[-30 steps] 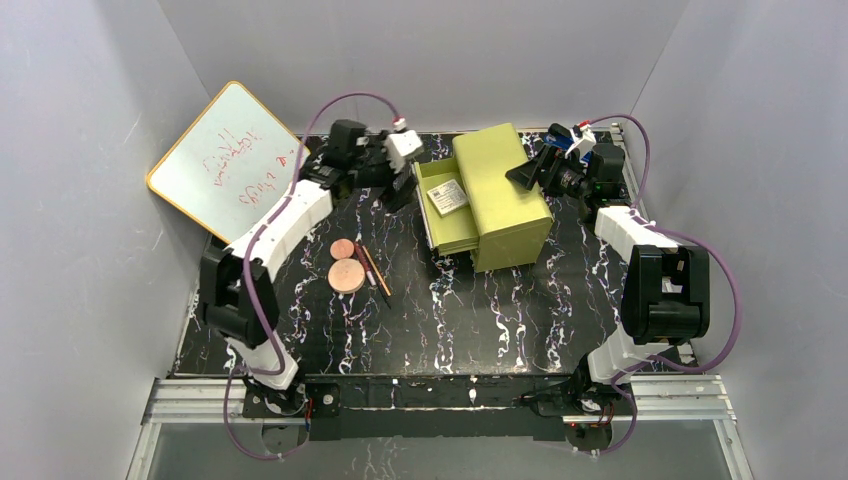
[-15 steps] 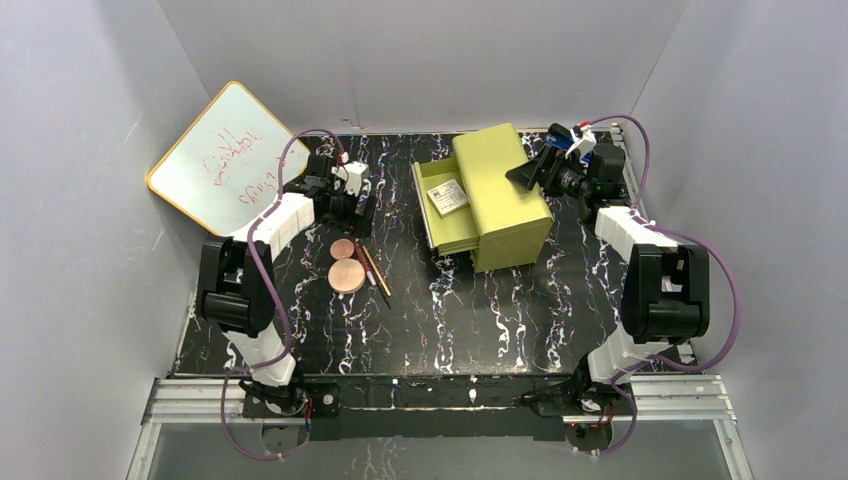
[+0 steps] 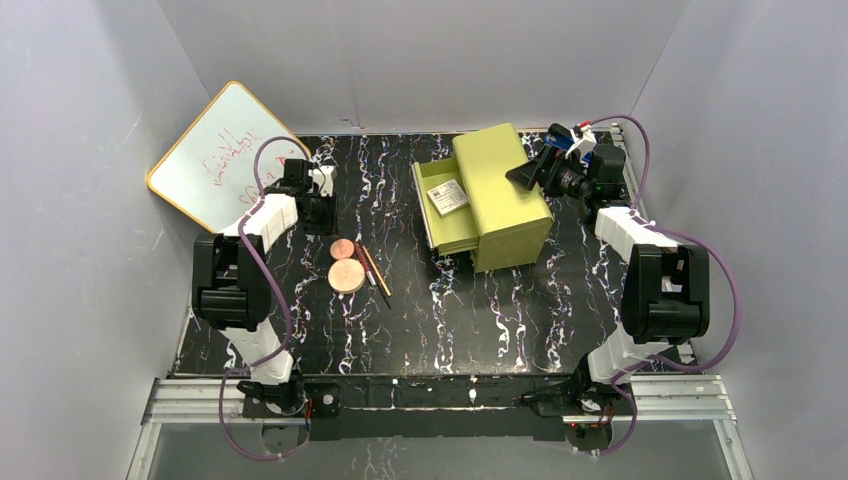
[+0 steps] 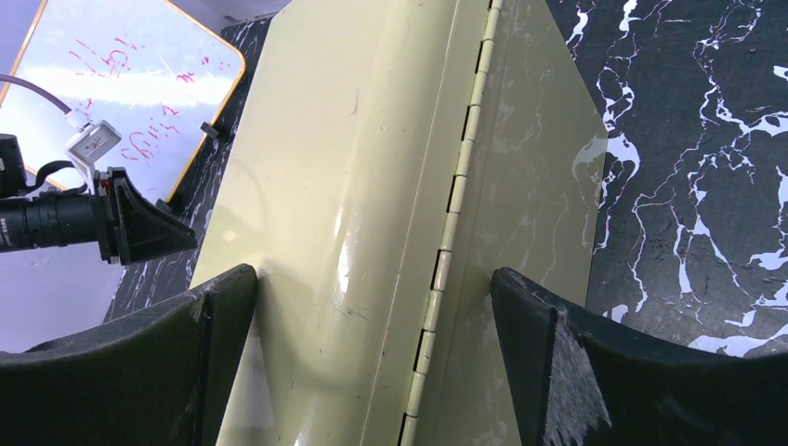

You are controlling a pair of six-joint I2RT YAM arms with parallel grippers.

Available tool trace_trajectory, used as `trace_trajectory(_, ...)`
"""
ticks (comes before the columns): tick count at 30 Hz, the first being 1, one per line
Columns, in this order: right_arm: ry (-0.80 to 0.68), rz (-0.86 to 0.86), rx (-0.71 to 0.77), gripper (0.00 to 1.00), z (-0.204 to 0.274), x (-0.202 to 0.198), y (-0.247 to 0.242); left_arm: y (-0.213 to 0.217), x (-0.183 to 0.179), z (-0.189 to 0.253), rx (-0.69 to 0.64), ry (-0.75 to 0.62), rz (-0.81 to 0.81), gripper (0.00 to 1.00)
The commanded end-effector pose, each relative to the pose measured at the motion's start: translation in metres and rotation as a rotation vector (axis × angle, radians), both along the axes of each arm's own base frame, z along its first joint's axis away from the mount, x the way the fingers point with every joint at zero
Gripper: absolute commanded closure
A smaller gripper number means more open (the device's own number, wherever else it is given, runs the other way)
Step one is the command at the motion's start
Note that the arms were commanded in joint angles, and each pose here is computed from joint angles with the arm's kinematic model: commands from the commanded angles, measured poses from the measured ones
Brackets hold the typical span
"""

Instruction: Organize the makeup

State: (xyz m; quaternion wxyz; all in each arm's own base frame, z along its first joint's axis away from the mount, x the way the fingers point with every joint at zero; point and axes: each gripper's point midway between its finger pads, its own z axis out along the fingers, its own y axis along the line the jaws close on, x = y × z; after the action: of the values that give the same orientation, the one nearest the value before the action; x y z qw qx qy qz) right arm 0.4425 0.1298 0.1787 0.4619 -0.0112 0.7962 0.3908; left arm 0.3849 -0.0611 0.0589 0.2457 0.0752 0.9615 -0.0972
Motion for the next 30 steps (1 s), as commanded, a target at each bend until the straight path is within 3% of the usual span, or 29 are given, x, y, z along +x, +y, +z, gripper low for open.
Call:
trace_trajectory(1,0.27,0.01,-0.077,0.0,-0.082,-0.038,-0.008,-0.005,-0.013,-0.014,-0.033,0.075,0.01,0.71)
trace_trajectory(6,0.269,0.009,-0.08,0.0,-0.082,-0.039,-0.008,-0.008,-0.018,-0.03,-0.05,0.125,0.001,0.72)
trace_trajectory(12,0.272,0.011,-0.078,0.0,-0.083,-0.039,-0.008,-0.01,-0.023,-0.048,-0.058,0.182,-0.003,0.81)
trace_trajectory(14,0.27,0.013,-0.077,0.0,-0.083,-0.038,-0.008,-0.011,-0.023,-0.052,-0.061,0.195,-0.004,0.86)
trace_trajectory(16,0.271,0.011,-0.078,0.0,-0.083,-0.038,-0.008,-0.01,-0.024,-0.053,-0.058,0.203,-0.003,0.99)
trace_trajectory(20,0.273,0.011,-0.079,0.0,-0.085,-0.04,-0.008,-0.003,-0.018,-0.043,-0.019,0.171,0.014,1.0)
trace_trajectory(24,0.272,0.012,-0.08,0.0,-0.085,-0.04,-0.008,0.009,0.004,0.005,0.041,0.036,0.042,1.0)
trace_trajectory(30,0.274,0.01,-0.08,0.0,-0.085,-0.039,-0.009,-0.014,0.047,0.133,0.026,-0.293,0.016,1.0)
